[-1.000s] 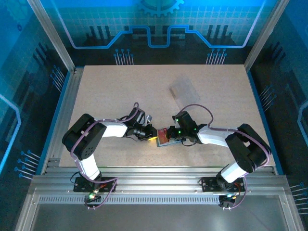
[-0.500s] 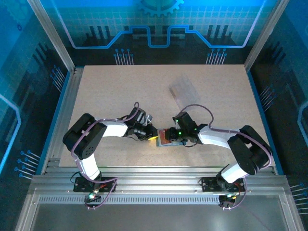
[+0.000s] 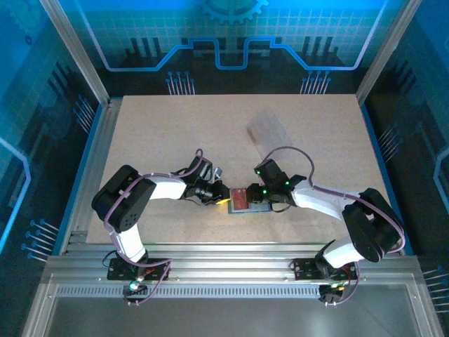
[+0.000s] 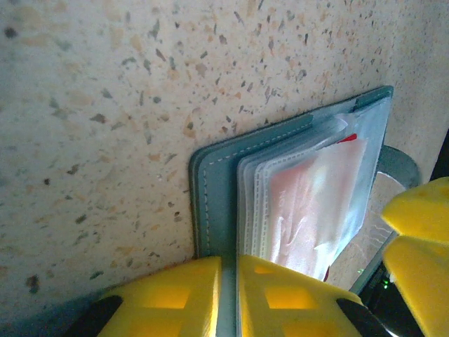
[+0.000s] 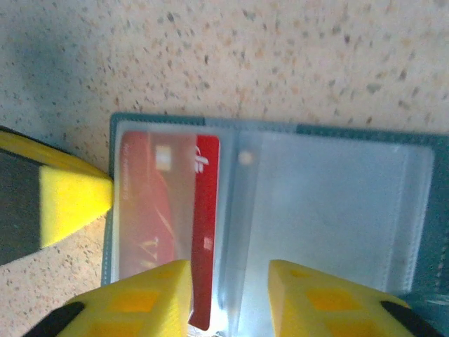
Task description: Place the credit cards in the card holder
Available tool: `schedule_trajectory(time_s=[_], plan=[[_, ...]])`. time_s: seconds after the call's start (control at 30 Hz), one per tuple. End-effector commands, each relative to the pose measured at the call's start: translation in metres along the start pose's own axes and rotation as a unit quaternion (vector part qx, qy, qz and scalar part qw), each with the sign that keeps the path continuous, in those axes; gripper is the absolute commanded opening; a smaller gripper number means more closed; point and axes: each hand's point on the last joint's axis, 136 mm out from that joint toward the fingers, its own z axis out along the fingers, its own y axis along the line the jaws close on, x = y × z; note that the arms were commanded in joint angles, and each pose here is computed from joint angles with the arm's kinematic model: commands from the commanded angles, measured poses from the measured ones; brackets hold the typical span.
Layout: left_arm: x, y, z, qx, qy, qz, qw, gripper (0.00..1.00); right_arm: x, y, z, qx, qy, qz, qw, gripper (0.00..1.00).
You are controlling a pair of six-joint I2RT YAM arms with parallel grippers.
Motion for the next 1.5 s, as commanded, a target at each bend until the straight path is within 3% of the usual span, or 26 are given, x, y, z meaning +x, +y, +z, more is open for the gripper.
schedule_trajectory(time_s=[0.0, 0.43, 0.87, 1.33, 1.47], plan=[[0.004, 0.014, 0.007, -0.03, 0.011, -0.013, 0.999, 0.17, -0.013, -0.011, -0.006, 0.044, -0.002, -0.034, 0.998, 0.33], [0.005, 0.014, 0.007, -0.029, 0.012, -0.012, 0.999, 0.17, -0.019, -0.03, 0.01, 0.111, 0.03, -0.076, 0.99, 0.33], [0.005, 0.014, 0.007, -0.03, 0.013, -0.013, 0.999, 0.18, 0.003, -0.043, 0.03, 0.151, 0.066, -0.079, 0.983, 0.33], [0.005, 0.012, 0.006, -0.028, 0.011, -0.01, 0.999, 0.18, -0.003, -0.035, 0.022, 0.149, 0.054, -0.081, 0.984, 0.01], [0.005, 0.013, 0.006, -0.03, 0.012, -0.011, 0.999, 0.18, -0.006, -0.029, 0.02, 0.136, 0.05, -0.082, 0.986, 0.0]])
